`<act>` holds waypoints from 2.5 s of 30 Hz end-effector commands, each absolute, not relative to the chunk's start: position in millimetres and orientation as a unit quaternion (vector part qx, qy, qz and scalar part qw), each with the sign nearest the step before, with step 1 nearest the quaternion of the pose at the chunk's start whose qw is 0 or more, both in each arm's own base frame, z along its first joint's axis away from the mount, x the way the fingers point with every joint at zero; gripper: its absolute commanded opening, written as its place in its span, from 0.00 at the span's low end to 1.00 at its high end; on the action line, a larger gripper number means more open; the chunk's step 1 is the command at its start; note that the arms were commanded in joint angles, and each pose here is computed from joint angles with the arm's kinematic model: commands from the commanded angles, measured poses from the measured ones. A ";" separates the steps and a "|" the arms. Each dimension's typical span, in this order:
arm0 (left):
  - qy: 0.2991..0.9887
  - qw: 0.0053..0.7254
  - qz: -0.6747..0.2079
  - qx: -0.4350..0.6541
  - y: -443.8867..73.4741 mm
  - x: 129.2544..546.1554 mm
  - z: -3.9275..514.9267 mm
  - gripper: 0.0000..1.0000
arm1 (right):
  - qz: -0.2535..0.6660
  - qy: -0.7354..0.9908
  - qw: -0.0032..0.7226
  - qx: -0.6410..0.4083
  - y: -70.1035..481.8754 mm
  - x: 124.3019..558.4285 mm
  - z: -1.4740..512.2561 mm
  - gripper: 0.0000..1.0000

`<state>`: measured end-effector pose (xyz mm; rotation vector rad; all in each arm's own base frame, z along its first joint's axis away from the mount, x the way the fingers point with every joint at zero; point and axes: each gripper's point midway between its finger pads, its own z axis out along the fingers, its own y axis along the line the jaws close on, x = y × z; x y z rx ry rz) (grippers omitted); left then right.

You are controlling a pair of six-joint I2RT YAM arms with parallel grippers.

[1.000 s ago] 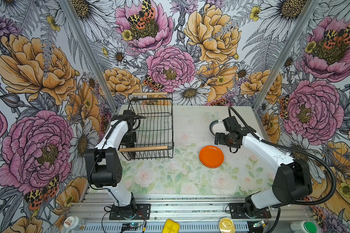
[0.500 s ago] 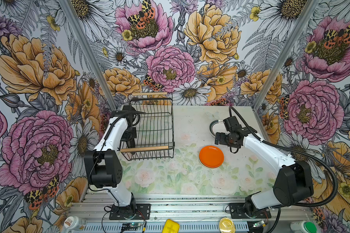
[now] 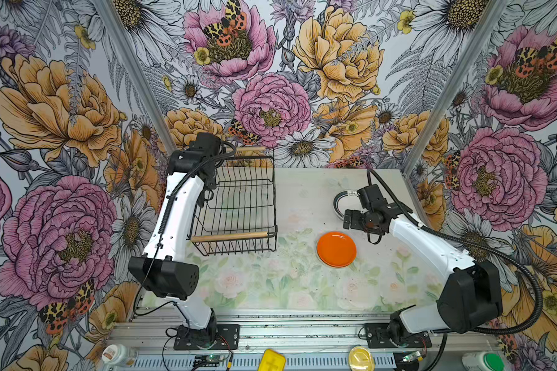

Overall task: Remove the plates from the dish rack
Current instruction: 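Lift the dark plate out of the rack with the left gripper, then carry the dark plate toward the right gripper while the right reaches to meet it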

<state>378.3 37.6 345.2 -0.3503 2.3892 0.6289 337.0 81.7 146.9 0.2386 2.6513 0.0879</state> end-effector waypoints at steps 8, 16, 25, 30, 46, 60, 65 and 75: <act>0.906 0.366 0.115 -0.180 -54.2 411.4 327.5 0.00 | -0.017 0.944 0.301 0.135 40.5 322.7 164.5 0.99; 0.896 0.414 0.000 -0.161 -142.8 428.7 331.4 0.00 | -0.016 0.939 0.303 0.161 19.4 301.3 151.3 0.99; 0.832 0.474 -0.200 -0.204 -192.4 437.5 317.7 0.00 | -0.008 0.938 0.303 0.169 13.3 281.5 139.0 0.99; 0.826 0.468 -0.253 -0.187 -223.6 440.2 308.4 0.00 | 0.018 0.933 0.321 0.164 18.0 277.4 142.2 0.99; 0.795 0.315 -0.501 -0.135 -360.3 436.4 277.9 0.00 | 0.240 0.859 0.441 0.104 81.6 297.0 210.7 0.99; 0.758 0.199 -0.605 -0.138 -419.0 423.1 257.3 0.00 | 0.387 0.774 0.479 0.145 102.4 336.0 240.8 0.99; 0.759 0.194 -0.607 -0.132 -419.7 420.5 258.8 0.00 | 0.423 0.757 0.474 0.150 104.8 349.3 244.6 0.99; 0.763 0.177 -0.611 -0.115 -424.9 415.5 254.7 0.00 | 0.441 0.752 0.464 0.156 102.2 367.9 248.6 0.96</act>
